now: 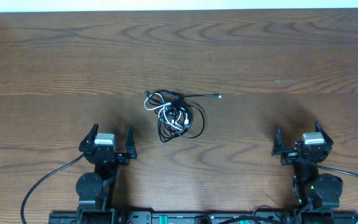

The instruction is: Untangle cables

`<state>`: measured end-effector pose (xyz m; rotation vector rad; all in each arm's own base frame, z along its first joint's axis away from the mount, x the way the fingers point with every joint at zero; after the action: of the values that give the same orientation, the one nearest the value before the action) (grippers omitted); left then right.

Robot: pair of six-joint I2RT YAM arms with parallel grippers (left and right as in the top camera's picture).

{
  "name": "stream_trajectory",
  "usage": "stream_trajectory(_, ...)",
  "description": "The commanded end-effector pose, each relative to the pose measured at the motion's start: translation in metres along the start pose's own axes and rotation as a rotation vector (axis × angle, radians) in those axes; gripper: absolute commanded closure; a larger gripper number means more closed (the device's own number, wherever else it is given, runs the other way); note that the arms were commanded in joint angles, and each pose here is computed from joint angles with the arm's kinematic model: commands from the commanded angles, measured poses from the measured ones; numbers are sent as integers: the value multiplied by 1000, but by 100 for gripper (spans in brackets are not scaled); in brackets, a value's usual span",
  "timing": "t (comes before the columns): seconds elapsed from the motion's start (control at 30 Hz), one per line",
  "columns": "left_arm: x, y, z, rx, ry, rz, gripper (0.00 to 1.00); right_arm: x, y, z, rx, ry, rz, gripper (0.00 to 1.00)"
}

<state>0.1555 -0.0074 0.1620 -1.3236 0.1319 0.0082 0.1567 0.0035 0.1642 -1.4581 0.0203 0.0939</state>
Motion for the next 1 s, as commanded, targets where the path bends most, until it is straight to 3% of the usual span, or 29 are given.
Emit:
stream_trajectory(0.0, 0, 9, -4, 15, 31, 37, 6, 0, 1, 2, -12, -17, 2, 1)
stream_trajectory(0.37, 1, 5, -1, 18, -2, 13, 6, 2, 5, -4, -7, 21, 33, 1)
stream_trajectory(0.8, -21, -73, 22, -4, -180, -494, 6, 9, 31, -12, 12, 66, 221, 1)
stream_trajectory(0.97, -32, -99, 27, -131, -139, -536, 6, 10, 36, -12, 16, 69, 258, 1)
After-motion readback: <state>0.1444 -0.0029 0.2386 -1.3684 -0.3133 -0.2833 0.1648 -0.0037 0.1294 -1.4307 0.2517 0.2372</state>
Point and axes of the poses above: each gripper's point midway between its finger pads, its own x axis out along the fingers, its own z axis along the line the jaws close on, y = z × x, the point moved 9 cm from there along -x, back along the fingers, and after that the axes turned 13 degrees about x, right-handed, at the moved point
